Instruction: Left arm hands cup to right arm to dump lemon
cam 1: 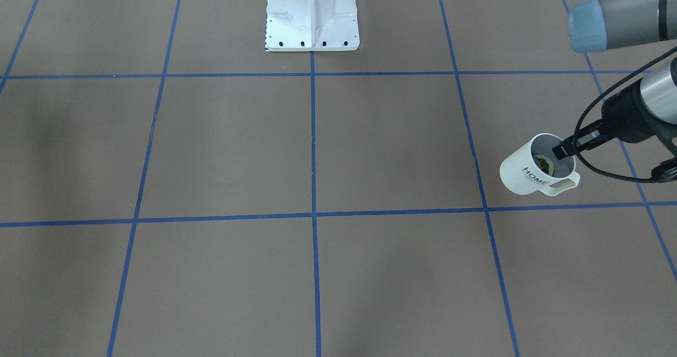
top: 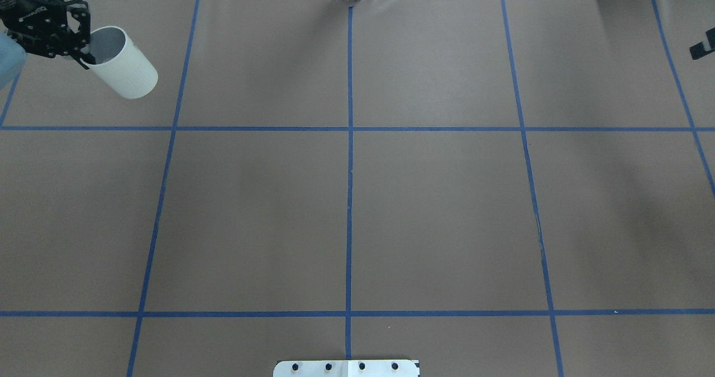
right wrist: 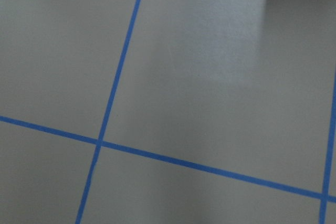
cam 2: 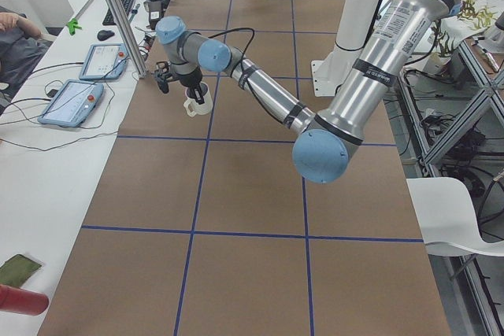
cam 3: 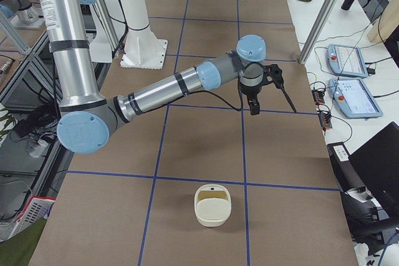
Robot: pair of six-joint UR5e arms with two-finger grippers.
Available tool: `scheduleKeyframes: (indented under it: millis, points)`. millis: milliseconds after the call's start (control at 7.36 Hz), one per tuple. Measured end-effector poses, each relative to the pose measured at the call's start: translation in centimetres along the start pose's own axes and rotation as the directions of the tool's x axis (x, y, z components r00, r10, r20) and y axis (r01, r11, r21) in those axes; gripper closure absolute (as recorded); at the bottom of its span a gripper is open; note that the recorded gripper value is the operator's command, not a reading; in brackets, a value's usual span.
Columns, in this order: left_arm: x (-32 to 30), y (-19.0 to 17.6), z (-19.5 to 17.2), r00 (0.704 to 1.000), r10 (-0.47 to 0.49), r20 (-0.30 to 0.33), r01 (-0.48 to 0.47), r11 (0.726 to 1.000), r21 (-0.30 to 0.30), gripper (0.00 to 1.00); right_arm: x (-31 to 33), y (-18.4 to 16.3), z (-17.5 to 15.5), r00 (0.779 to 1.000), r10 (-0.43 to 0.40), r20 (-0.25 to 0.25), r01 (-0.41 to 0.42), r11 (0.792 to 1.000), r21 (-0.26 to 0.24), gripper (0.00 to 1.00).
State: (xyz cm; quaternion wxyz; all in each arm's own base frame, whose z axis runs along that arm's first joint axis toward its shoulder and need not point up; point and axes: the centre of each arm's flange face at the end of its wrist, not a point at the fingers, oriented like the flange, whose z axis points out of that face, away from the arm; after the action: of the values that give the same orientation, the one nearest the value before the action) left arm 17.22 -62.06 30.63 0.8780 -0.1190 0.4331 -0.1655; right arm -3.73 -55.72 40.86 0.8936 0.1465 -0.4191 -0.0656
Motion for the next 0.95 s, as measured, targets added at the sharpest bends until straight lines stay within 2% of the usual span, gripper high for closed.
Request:
scheduleKeyframes:
  millis: [272,544,680,951]
  points:
    - [6.8,-0.7,-1.2,0.999,-0.015,0.031,0.015,1.000,0.004,1.00,-6.4,-1.9,2.0,0.991,-0.133,0.027,0.130,0.989,0.076,0.02]
    - [14.3,-0.1,-0.3,0.997,-0.060,0.047,0.061,0.998,-0.018,1.00,-14.4,-2.3,5.0,0.969,-0.240,0.052,0.225,0.952,0.209,0.02]
    - [17.3,0.7,0.3,0.995,-0.086,0.054,0.087,0.996,-0.029,1.00,-18.5,-1.8,6.8,0.954,-0.295,0.058,0.267,0.919,0.291,0.02]
    - [20.9,2.2,2.1,0.992,-0.112,0.054,0.114,0.992,-0.045,1.00,-26.0,0.8,10.1,0.903,-0.418,0.095,0.347,0.843,0.410,0.02]
